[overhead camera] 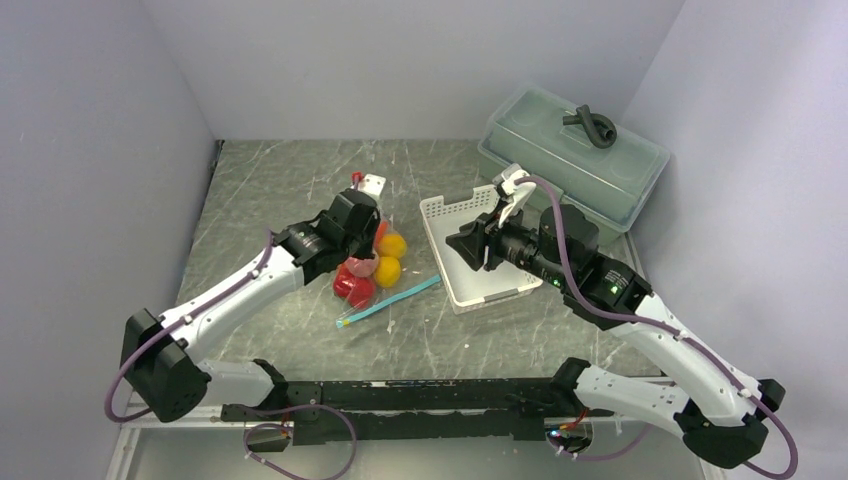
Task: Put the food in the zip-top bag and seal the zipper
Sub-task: Adjust the zipper food storage bag at the center of the board.
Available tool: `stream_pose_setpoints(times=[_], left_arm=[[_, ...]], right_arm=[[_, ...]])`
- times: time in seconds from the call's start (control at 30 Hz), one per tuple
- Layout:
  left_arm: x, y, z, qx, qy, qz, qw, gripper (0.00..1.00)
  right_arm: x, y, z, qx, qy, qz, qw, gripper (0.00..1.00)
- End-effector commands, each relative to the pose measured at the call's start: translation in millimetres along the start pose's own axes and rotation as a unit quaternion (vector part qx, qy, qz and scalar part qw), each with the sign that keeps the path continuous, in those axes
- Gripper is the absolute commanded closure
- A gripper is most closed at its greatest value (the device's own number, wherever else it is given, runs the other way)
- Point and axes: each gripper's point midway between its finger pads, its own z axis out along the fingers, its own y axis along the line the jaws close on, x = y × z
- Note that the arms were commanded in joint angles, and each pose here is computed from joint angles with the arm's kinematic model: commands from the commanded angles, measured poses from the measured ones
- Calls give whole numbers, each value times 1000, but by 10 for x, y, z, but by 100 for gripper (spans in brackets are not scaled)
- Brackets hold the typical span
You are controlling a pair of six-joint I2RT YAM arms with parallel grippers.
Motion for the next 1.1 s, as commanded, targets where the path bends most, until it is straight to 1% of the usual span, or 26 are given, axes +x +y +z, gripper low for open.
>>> stream_pose_setpoints(times=[0.0, 0.13, 0.27, 0.37, 0.5, 0.6, 0.7, 0.93, 1.07], left_arm=[[-19, 176, 77, -37, 10, -32, 999, 83], [178, 311, 218, -59, 34, -53, 996, 92], [399, 454, 350, -73, 54, -82, 992, 97], [627, 470, 457, -71, 78, -97, 990, 100], [1151, 432, 593, -70, 131, -122, 981, 100], [1360, 393, 619, -59, 142, -139, 978, 100], [1311, 401, 584, -56, 128, -140, 980, 100], [911, 426, 432, -52, 89, -118, 988, 100], [667, 423, 302, -45, 63, -112, 991, 94]], right_arm=[[-177, 29, -109, -2, -27, 3, 1000, 59], [-160, 22, -116, -1, -26, 3, 1000, 59], [-141, 19, -98, -1, -23, 2, 1000, 59], [-132, 24, -82, -2, -20, 3, 1000, 60], [-106, 21, -61, -2, -15, 3, 1000, 60], [-97, 19, -51, -2, -14, 3, 1000, 60], [-103, 30, -24, -5, -12, 4, 1000, 60], [-116, 60, 32, -12, -11, 8, 1000, 59], [-116, 51, 32, -9, -10, 9, 1000, 56]])
